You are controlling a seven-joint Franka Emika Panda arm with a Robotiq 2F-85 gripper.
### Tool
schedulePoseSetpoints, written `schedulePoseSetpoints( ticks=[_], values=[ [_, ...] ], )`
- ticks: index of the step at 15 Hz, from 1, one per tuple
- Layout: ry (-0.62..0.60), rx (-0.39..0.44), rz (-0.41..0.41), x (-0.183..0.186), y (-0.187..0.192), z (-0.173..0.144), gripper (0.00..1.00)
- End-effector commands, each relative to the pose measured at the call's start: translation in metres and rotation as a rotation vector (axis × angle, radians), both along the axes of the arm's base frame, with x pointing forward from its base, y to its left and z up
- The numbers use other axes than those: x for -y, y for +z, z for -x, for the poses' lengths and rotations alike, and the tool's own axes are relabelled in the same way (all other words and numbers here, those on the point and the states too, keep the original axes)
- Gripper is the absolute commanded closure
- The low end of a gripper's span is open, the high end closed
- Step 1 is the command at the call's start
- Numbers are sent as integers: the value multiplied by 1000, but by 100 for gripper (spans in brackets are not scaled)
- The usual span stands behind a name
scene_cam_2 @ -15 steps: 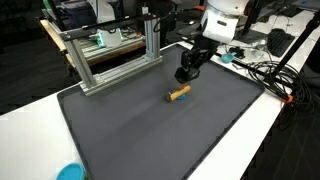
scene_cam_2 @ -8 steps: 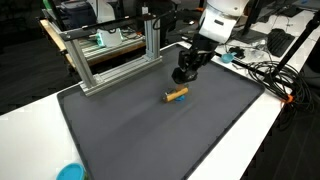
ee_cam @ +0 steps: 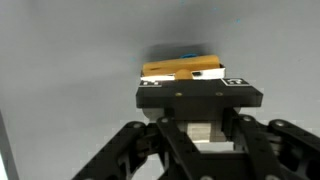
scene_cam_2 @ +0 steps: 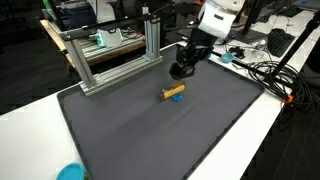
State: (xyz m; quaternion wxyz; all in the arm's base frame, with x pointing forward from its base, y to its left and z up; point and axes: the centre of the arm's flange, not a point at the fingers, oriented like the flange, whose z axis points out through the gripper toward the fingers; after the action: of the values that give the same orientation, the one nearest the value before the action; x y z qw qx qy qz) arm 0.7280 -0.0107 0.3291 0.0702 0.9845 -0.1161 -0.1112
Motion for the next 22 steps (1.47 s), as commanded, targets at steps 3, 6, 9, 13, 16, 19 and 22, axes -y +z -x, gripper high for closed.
schedulePoseSetpoints(
  ticks=[3, 6, 9, 13, 16, 19, 22],
  values=[
    [105, 5, -56, -8, 50, 19, 78],
    [306, 26, -109, -14, 63, 23, 78],
    [466, 15, -141, -22, 74, 21, 78],
    [671, -3, -205, -35, 75, 19, 78],
    [830, -30, -233, -32, 72, 21, 78],
    [983, -66, -258, -25, 72, 18, 78],
    [915, -55, -244, -28, 60, 12, 53]
  ],
)
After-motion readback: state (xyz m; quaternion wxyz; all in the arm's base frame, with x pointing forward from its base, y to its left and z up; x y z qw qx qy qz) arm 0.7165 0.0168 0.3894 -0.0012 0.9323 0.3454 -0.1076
